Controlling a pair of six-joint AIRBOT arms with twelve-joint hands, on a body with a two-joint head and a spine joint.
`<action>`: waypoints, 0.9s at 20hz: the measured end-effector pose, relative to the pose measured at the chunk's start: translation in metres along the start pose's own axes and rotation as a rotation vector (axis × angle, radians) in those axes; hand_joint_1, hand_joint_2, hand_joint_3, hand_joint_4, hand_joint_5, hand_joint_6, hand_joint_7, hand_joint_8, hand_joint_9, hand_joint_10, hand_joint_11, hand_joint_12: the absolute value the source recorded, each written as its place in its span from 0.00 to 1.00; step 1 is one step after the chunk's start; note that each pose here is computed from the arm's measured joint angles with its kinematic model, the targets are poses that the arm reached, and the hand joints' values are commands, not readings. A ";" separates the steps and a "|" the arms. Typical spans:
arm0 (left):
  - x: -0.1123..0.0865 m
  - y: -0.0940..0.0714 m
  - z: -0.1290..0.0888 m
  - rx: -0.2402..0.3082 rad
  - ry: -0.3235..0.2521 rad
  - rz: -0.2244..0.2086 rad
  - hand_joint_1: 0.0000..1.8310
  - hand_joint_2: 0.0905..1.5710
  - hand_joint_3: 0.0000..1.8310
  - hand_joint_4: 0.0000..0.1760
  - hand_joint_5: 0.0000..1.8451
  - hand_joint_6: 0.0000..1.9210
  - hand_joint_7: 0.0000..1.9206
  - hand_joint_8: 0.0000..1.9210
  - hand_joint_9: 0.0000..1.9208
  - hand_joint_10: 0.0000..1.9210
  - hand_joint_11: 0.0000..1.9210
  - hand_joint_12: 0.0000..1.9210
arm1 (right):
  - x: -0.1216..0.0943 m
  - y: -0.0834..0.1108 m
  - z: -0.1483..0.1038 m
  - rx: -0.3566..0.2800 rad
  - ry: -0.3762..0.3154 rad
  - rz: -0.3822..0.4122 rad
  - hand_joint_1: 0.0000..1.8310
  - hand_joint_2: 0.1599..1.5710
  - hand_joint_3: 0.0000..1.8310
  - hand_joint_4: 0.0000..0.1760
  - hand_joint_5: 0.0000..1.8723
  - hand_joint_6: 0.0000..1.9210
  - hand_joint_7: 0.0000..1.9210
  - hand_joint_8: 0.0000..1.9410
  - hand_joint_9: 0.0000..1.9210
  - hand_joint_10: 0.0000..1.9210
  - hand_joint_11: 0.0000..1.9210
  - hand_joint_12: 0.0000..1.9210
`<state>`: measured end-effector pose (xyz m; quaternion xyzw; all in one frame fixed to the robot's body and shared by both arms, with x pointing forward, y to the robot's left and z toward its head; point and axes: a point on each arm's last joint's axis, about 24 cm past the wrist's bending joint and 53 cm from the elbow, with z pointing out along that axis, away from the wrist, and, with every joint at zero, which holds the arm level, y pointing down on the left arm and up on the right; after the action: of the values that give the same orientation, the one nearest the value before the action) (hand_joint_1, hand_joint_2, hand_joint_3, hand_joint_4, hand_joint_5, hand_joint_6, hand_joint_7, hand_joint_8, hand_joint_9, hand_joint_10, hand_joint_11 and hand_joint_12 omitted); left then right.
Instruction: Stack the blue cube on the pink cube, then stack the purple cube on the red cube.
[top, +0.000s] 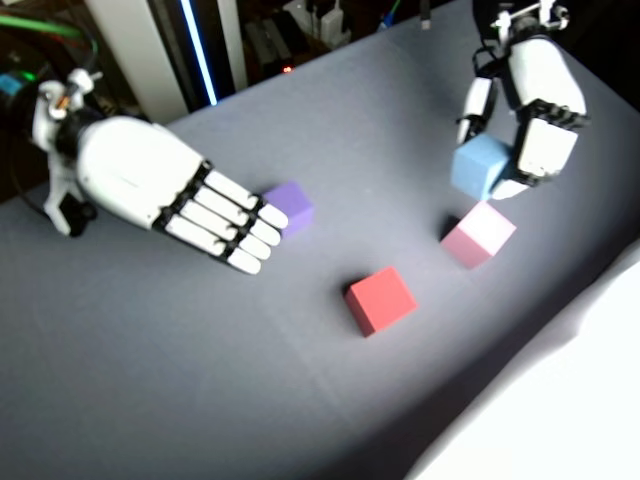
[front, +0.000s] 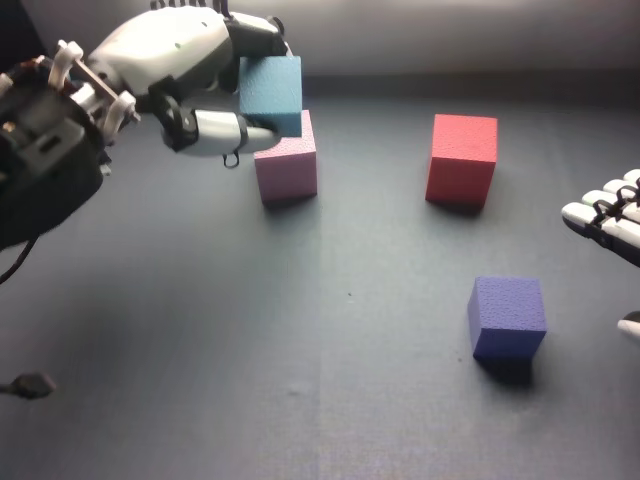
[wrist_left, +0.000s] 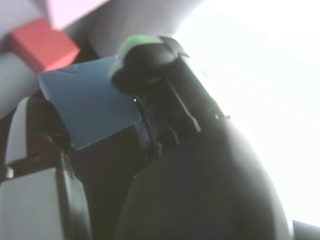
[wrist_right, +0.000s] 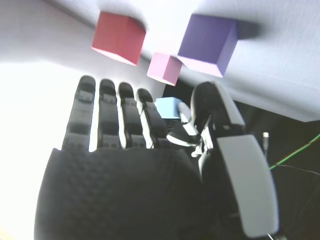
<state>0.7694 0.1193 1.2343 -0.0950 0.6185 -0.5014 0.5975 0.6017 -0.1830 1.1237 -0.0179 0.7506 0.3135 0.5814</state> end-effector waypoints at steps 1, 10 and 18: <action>-0.002 0.006 0.005 -0.024 -0.005 -0.003 0.66 0.76 0.00 0.00 0.43 0.55 0.43 0.79 0.41 0.83 0.38 0.99 | 0.000 -0.001 0.001 0.001 -0.001 0.000 0.28 0.92 0.00 0.00 0.00 0.00 0.00 0.00 0.00 0.00 0.00 0.00; 0.017 0.035 0.022 -0.133 0.027 -0.054 0.65 0.77 0.00 0.00 0.43 0.57 0.41 0.89 0.42 0.98 0.49 1.00 | 0.004 0.001 0.002 -0.004 0.004 0.005 0.24 0.93 0.00 0.00 0.00 0.00 0.00 0.00 0.00 0.00 0.00 0.00; 0.024 0.044 0.021 -0.157 0.040 -0.060 0.40 0.66 0.00 0.83 0.00 0.04 0.00 0.00 0.00 0.00 0.00 0.01 | 0.006 0.002 0.002 -0.008 0.008 0.007 0.22 0.93 0.00 0.00 0.00 0.00 0.00 0.00 0.00 0.00 0.00 0.00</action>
<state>0.8015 0.1130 1.1912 -0.1502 0.6646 -0.4707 0.5605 0.6008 -0.1777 1.1188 -0.0187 0.7519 0.3184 0.5770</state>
